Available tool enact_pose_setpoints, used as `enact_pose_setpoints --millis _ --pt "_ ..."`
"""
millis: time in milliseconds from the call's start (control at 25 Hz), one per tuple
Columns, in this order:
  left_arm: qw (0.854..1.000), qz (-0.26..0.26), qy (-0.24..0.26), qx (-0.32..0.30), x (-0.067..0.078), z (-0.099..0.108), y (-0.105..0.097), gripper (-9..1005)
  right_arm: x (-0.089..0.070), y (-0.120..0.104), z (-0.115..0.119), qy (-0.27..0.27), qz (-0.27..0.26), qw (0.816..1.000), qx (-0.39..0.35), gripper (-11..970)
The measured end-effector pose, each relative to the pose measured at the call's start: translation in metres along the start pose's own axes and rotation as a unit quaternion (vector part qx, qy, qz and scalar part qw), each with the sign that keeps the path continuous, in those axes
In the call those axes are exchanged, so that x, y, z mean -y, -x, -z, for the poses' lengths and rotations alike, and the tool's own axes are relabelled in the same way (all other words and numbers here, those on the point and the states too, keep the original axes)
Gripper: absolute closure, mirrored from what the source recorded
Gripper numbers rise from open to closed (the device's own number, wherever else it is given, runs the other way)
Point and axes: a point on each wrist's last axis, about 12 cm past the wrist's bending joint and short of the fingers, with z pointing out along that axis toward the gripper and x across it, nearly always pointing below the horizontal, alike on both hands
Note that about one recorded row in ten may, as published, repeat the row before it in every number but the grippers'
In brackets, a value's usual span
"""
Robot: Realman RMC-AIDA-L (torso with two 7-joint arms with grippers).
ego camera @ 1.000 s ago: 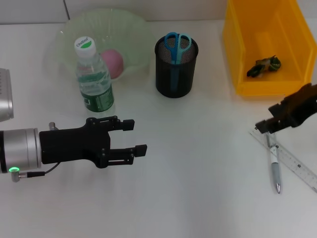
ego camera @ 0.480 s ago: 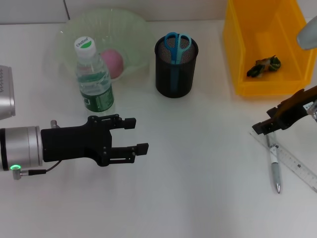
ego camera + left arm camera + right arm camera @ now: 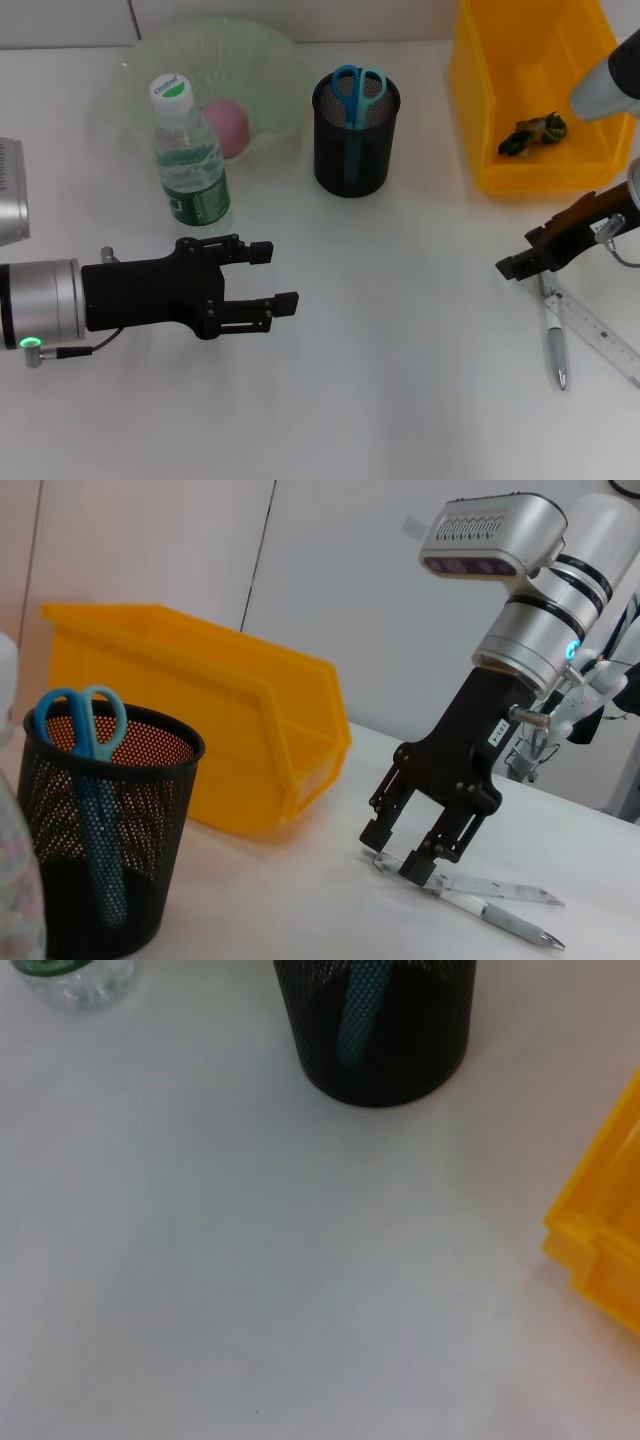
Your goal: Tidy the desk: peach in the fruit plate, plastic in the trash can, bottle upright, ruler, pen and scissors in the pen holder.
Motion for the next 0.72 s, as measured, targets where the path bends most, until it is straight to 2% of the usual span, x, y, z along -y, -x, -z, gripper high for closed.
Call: enact_pose_setpoints --millis 520,720 --pt "1.000 0.000 0.007 -0.002 -0.002 0.000 -0.001 216 -0.006 -0.001 -0.010 0.009 0.010 1.000 -0.004 360" --pt "1.000 0.000 0.008 -0.002 -0.001 0.000 -0.001 216 -0.006 -0.001 -0.011 0.007 0.011 1.000 -0.004 509"
